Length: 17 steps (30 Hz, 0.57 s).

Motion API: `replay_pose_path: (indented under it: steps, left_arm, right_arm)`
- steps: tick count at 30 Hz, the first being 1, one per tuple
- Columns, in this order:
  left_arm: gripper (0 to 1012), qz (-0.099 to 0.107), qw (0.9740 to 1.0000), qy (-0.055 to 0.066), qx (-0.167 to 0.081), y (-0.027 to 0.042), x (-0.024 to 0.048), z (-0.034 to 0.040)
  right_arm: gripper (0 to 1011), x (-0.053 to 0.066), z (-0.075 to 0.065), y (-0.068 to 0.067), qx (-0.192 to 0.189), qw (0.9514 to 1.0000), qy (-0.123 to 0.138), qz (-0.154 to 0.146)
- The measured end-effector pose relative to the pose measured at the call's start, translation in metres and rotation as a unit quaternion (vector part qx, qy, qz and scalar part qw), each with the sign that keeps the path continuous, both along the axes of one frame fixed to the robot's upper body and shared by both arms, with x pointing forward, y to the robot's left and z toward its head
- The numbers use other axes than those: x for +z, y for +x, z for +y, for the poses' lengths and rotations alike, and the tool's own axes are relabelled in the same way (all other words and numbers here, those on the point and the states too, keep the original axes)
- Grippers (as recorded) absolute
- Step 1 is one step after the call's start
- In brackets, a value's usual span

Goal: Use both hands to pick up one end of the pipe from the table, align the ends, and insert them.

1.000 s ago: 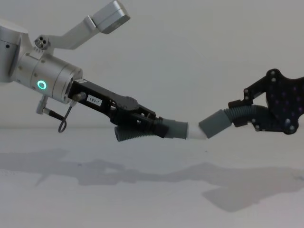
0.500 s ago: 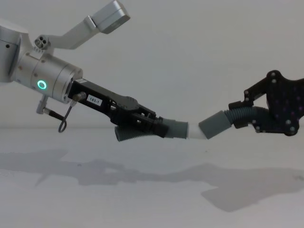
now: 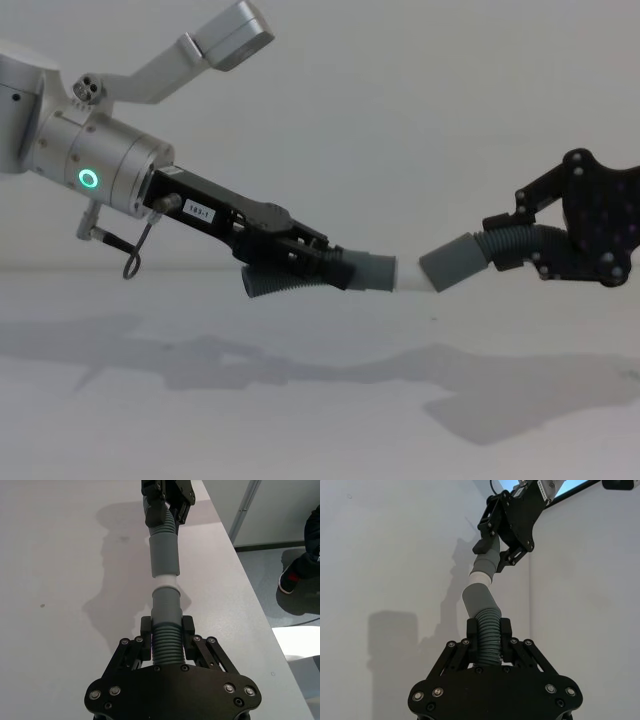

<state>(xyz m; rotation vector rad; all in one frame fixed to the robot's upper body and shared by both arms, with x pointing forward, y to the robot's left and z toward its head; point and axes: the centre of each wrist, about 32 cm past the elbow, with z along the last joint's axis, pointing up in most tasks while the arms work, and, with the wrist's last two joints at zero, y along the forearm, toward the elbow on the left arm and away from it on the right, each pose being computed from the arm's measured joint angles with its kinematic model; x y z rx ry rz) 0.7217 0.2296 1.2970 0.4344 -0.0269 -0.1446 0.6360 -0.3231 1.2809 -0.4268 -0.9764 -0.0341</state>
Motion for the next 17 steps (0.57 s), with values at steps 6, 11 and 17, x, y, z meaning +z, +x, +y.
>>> replay_pose_path:
  steps: [6, 11, 17]
  left_arm:
    - [323, 0.000, 1.0000, 0.000, 0.000, 0.0000, 0.0000, 0.0000]
    - [323, 0.000, 1.0000, 0.000, 0.000, 0.0000, 0.0000, 0.0000]
    - [325, 0.000, 1.0000, 0.000, 0.000, 0.0000, 0.0000, 0.0000]
  right_arm:
    - [234, 0.0000, -0.0001, -0.0001, -0.001, 1.0000, 0.000, 0.001]
    - [234, -0.0001, -0.0003, -0.0003, -0.002, 1.0000, 0.000, 0.002]
    - [234, 0.0000, -0.0005, -0.0004, -0.002, 1.0000, 0.000, 0.002]
